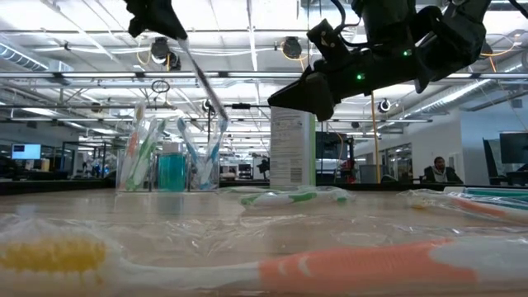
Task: Pick & Place toothbrushing station
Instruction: Put the violet toothbrush into the right of the transparent organizer
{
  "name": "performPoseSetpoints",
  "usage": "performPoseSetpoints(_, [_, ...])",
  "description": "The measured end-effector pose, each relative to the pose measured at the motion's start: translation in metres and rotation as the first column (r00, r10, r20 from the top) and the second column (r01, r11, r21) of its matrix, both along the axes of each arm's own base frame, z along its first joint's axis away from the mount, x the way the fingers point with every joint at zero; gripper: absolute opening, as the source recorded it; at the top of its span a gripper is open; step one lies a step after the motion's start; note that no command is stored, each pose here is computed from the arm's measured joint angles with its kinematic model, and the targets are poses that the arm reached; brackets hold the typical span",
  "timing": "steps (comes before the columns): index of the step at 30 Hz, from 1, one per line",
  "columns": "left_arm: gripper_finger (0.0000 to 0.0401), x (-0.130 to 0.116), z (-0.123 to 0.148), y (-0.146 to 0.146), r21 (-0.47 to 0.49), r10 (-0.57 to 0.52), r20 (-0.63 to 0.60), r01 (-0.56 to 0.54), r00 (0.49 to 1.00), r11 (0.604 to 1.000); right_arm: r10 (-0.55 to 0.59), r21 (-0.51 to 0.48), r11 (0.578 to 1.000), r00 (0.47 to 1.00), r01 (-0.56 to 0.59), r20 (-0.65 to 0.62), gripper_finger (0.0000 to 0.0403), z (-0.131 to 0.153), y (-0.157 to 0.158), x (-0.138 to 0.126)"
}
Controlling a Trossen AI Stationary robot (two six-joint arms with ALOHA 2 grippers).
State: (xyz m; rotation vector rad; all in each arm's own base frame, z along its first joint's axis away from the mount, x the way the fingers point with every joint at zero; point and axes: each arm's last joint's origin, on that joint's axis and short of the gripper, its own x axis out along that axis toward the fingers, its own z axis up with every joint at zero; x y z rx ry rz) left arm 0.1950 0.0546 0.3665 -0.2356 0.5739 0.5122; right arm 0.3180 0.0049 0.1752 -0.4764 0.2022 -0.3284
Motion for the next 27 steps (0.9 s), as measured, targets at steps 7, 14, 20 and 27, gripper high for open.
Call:
performPoseSetpoints(7, [0.0026,0.021,-0.029,0.017,-0.029,0.059,-0.163,-0.065,0.985,0.997,0.0,0.0,1.0,1.0,0.0,-0.003,0.0095,0.0,0.0,0.0])
performPoseSetpoints(14, [0.0026,0.05,-0.063,0.035,-0.106,0.019,-0.296,-0.053,0.955,0.993,0.0,0.0,1.0,1.0,0.0,-0.004,0.0095,0.0,0.0,0.0])
performPoseSetpoints(20, [0.0026,0.064,-0.083,0.045,-0.106,0.002,-0.367,-0.045,0.93,0.993,0.0,0.0,1.0,1.0,0.0,-0.004,0.0095,0.0,0.0,0.0])
performPoseSetpoints(27, [0.0028,0.071,-0.088,0.048,-0.073,-0.03,-0.382,0.002,0.923,0.997,0.0,0.0,1.0,1.0,0.0,-0.004,0.0095,0.0,0.0,0.0])
